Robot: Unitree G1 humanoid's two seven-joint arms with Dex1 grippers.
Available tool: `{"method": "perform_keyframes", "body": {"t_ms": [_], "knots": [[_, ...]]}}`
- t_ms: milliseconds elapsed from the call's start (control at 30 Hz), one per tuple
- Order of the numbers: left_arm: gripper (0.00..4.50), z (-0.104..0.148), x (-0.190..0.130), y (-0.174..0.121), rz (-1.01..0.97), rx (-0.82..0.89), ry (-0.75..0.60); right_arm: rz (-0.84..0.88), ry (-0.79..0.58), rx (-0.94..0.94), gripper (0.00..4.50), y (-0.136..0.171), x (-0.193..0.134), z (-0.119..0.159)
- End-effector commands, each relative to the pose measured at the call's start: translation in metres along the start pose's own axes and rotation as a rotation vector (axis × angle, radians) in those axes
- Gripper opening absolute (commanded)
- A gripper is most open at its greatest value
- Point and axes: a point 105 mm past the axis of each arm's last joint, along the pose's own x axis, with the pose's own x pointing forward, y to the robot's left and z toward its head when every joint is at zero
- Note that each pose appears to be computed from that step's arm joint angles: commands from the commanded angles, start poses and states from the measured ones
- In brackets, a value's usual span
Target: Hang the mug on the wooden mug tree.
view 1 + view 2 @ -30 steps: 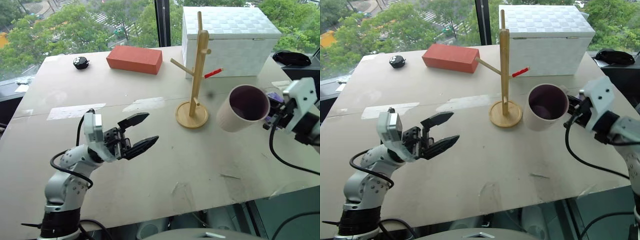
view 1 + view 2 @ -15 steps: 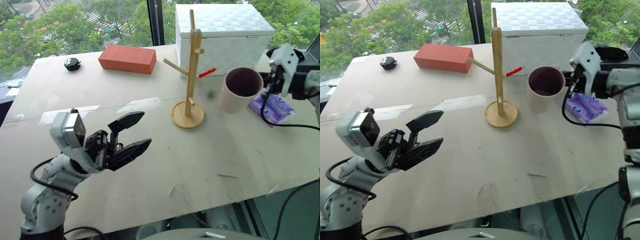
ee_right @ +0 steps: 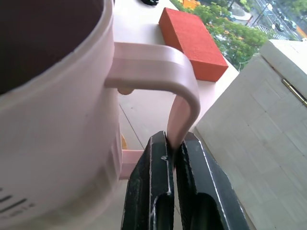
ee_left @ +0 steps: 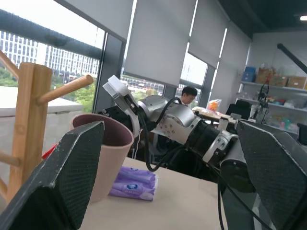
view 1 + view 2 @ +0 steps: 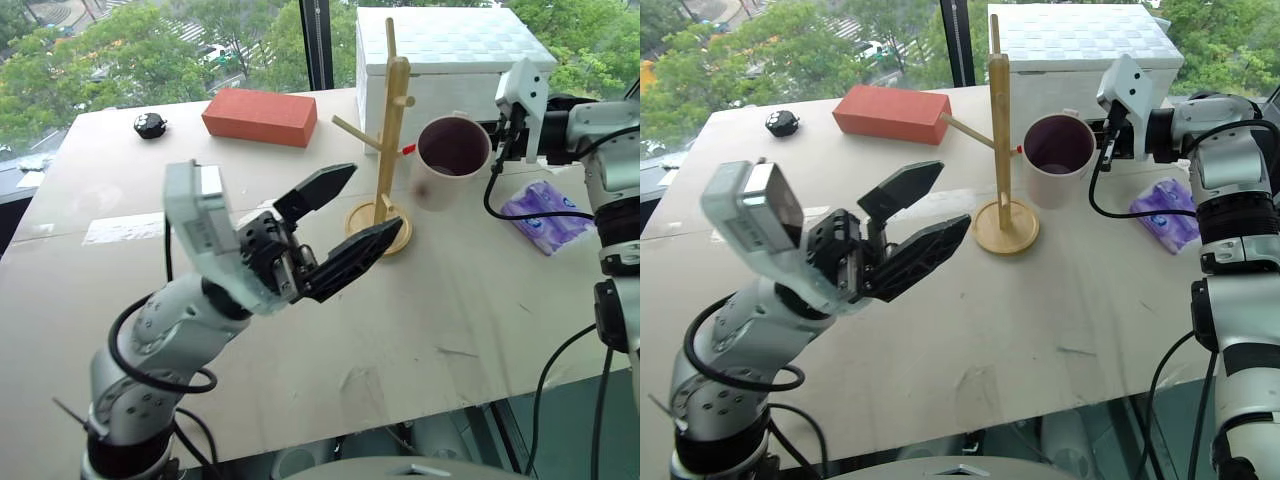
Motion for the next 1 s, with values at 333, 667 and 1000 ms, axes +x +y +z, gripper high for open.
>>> {"method": "perform_keyframes", "body": {"t_ms": [333, 667, 1000], "knots": [[4.50, -0.012, -0.035, 0.043, 0.041, 0.029, 0.023, 0.044, -0.002, -0.069, 0.05, -0.003, 0.010, 0.021], [4.50, -0.015, -0.063, 0.045, 0.028, 0.012, 0.024, 0.109, 0.052, -0.067, 0.05, 0.007, 0.033, 0.018], [4.50, -0.017, -0.097, 0.047, 0.044, 0.015, 0.042, -0.046, 0.071, -0.108, 3.36, -0.009, 0.016, 0.014]]}}
